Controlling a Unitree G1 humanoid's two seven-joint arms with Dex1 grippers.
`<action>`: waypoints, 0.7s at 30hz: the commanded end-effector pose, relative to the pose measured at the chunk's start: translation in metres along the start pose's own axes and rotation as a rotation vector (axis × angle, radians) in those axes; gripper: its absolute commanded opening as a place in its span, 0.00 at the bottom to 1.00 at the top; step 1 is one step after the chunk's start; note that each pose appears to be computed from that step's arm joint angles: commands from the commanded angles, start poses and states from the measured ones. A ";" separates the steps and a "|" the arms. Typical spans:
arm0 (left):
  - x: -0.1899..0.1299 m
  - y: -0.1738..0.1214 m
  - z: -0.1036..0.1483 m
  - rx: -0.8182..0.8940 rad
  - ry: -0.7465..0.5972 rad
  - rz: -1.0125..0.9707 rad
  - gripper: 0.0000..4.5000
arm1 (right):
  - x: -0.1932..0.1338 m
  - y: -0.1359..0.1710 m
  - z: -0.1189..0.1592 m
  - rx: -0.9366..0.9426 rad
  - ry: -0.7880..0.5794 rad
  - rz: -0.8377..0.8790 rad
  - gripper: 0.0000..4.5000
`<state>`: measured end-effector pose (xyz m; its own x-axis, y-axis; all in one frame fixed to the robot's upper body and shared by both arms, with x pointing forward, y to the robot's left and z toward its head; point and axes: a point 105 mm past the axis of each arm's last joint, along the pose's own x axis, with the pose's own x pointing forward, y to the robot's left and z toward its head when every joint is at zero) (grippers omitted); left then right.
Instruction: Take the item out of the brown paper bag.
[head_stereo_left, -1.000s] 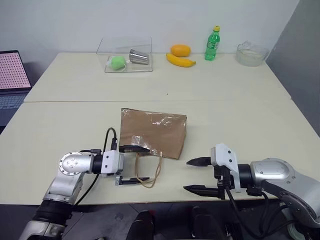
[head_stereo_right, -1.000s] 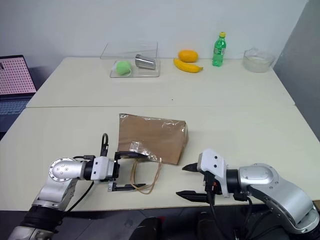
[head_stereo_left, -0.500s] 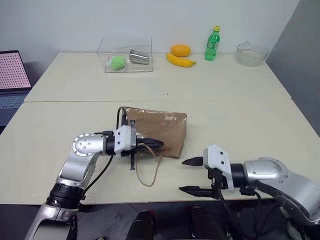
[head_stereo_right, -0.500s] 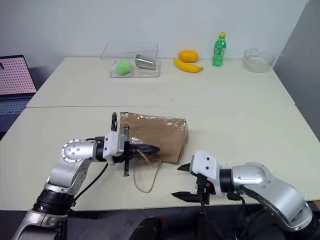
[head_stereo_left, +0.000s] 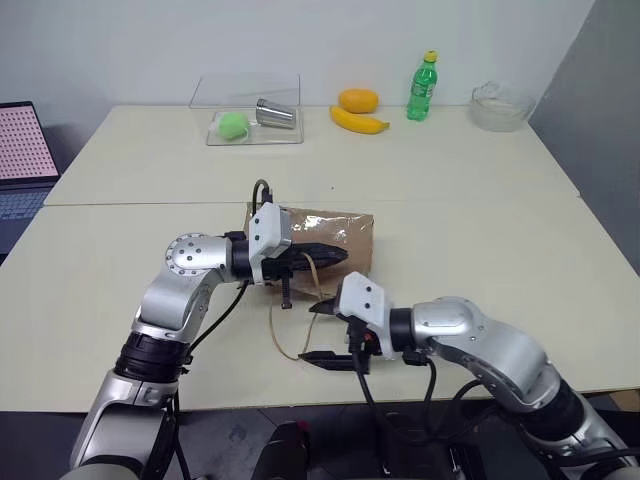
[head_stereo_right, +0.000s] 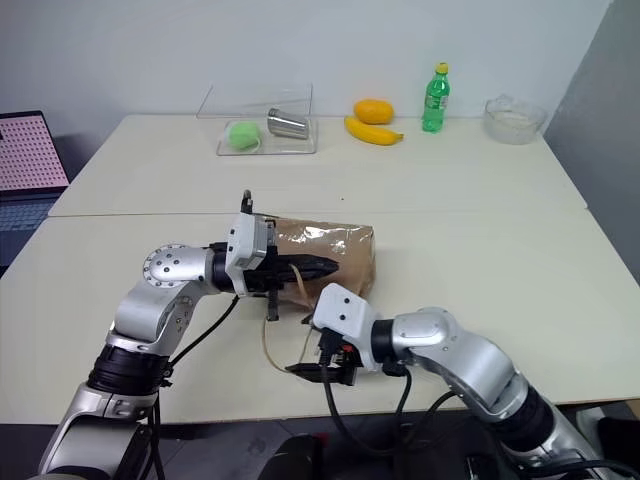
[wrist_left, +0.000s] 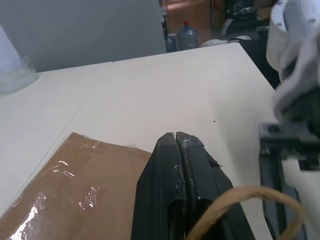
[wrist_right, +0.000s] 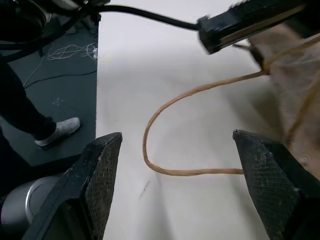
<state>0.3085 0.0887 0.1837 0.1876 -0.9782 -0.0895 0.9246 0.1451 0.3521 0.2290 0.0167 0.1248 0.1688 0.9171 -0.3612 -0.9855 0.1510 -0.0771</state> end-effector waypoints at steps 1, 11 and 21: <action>0.003 0.004 0.006 0.029 -0.004 0.002 0.00 | 0.010 0.001 0.004 -0.001 -0.003 -0.001 0.83; 0.005 0.010 0.006 0.045 -0.010 0.013 0.00 | 0.032 -0.002 -0.006 0.112 0.046 -0.023 0.83; 0.012 0.019 0.009 0.070 -0.029 0.026 0.00 | 0.046 -0.009 -0.007 0.151 0.076 -0.056 0.74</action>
<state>0.3251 0.0830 0.1854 0.2137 -0.9738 -0.0774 0.9127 0.1708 0.3712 0.2457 0.0501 0.0950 0.2104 0.8686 -0.4487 -0.9627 0.2639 0.0594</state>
